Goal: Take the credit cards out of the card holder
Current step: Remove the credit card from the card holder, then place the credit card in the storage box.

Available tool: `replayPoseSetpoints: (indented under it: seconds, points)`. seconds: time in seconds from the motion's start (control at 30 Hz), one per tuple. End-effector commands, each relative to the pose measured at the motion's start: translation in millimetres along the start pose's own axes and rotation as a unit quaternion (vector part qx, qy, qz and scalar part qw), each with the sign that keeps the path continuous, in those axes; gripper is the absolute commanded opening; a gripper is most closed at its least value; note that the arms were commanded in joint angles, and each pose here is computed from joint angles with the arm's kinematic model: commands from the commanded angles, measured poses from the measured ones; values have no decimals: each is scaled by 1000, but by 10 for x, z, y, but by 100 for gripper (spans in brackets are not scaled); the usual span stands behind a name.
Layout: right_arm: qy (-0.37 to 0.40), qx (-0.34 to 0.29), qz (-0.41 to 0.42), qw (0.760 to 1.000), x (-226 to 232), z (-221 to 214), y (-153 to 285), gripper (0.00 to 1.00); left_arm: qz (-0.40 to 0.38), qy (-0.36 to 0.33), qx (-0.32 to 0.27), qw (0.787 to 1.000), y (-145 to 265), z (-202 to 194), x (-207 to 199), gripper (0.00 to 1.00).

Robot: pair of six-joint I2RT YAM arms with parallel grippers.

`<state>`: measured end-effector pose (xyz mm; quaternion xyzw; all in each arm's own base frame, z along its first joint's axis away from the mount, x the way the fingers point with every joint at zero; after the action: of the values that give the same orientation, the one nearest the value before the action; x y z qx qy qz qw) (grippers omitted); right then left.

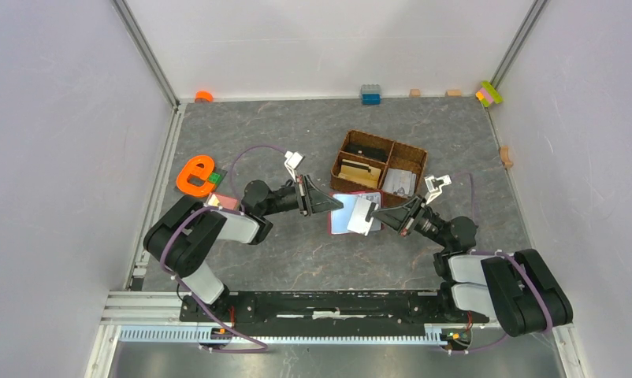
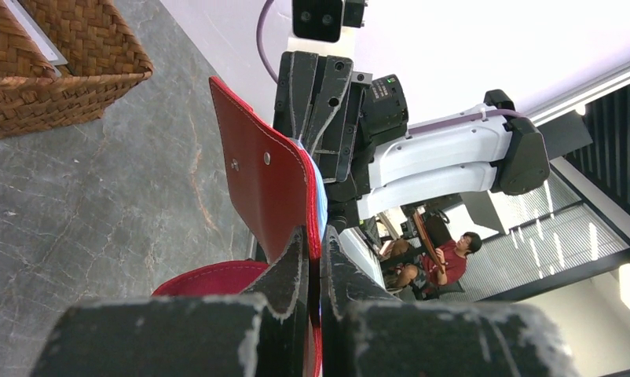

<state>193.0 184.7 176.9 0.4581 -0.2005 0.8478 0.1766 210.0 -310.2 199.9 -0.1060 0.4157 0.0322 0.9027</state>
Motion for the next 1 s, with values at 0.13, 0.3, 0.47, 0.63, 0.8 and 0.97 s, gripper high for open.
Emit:
replayPoseSetpoints:
  seconds: [0.13,0.3,0.47,0.63,0.8,0.97]
  points:
    - [34,-36,22,999,113,156,85,0,7,-13,-45,999,99,206,-25,2]
    - [24,-56,1,998,29,201,191,0,74,-6,-49,996,188,210,234,2]
    - [17,-79,-25,996,-73,328,274,0,160,-24,-38,986,269,181,475,2]
    - [10,-94,-54,994,-199,510,283,0,205,-23,-32,978,328,156,593,2]
    - [-14,-99,-86,991,-364,657,256,0,220,-11,-25,975,331,132,665,2]
    - [-29,-101,-132,986,-590,819,204,0,221,-8,-25,975,330,136,661,2]
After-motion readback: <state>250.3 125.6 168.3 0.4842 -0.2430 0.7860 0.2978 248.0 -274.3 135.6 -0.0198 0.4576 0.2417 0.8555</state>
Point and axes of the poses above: each gripper's point midway between its finger pads, its own y axis back along the fingers, its own x axis along the line the jaws close on, z = x × y, the point moved 2 cm from there along y, back along the fingers, and after that the axes turned 8 degrees about -y, right-handed, at the moved point
